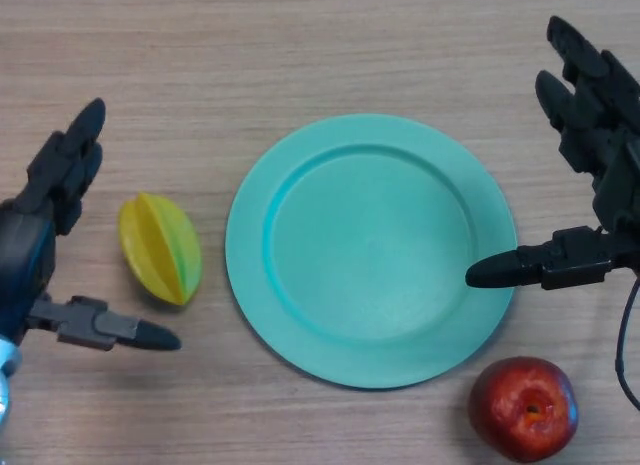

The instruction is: Pick up the yellow starfruit and place it on the plate

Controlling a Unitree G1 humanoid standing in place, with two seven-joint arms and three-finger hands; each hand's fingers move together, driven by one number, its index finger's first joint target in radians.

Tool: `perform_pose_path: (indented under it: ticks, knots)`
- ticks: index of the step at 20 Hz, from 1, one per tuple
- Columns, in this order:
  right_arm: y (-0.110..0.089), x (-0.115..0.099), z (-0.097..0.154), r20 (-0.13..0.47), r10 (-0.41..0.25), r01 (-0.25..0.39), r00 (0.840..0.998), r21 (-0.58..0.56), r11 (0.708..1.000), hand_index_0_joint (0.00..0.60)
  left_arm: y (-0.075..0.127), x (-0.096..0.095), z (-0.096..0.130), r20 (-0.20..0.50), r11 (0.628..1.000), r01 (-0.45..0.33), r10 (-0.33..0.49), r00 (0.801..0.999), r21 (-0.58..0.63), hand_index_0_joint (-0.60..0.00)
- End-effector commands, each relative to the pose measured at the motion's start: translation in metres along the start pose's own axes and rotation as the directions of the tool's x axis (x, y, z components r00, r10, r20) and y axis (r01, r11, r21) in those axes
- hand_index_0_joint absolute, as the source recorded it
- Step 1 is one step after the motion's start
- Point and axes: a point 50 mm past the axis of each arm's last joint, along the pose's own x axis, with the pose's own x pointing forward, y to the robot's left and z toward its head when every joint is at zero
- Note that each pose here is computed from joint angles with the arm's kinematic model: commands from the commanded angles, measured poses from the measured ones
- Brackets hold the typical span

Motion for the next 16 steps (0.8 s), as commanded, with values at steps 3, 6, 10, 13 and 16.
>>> perform_pose_path:
  ticks: [3,6,10,13,16]
  knots:
    - [-0.010,0.000,0.037,0.243,-0.032,0.047,0.969,-0.057,0.997,0.000,0.022,0.011,0.016,0.197,0.977,-0.080,0.041,0.980,0.195,0.000]
    - [-0.011,-0.001,0.037,0.247,-0.033,0.049,0.968,-0.058,0.997,0.000,0.018,0.019,0.009,0.190,0.970,-0.058,0.012,0.982,0.237,0.000]
    - [-0.011,-0.001,0.039,0.249,-0.035,0.052,0.968,-0.062,0.997,0.000,0.010,0.025,0.005,0.211,0.971,-0.046,-0.004,0.977,0.233,0.000]
    - [-0.011,-0.003,0.040,0.255,-0.039,0.057,0.966,-0.064,0.996,0.000,0.003,0.027,0.001,0.198,0.973,-0.050,0.004,0.980,0.227,0.000]
    - [-0.011,-0.005,0.041,0.252,-0.044,0.061,0.967,-0.058,0.996,0.000,0.003,0.025,-0.002,0.163,0.967,-0.031,-0.011,0.987,0.253,-0.050]
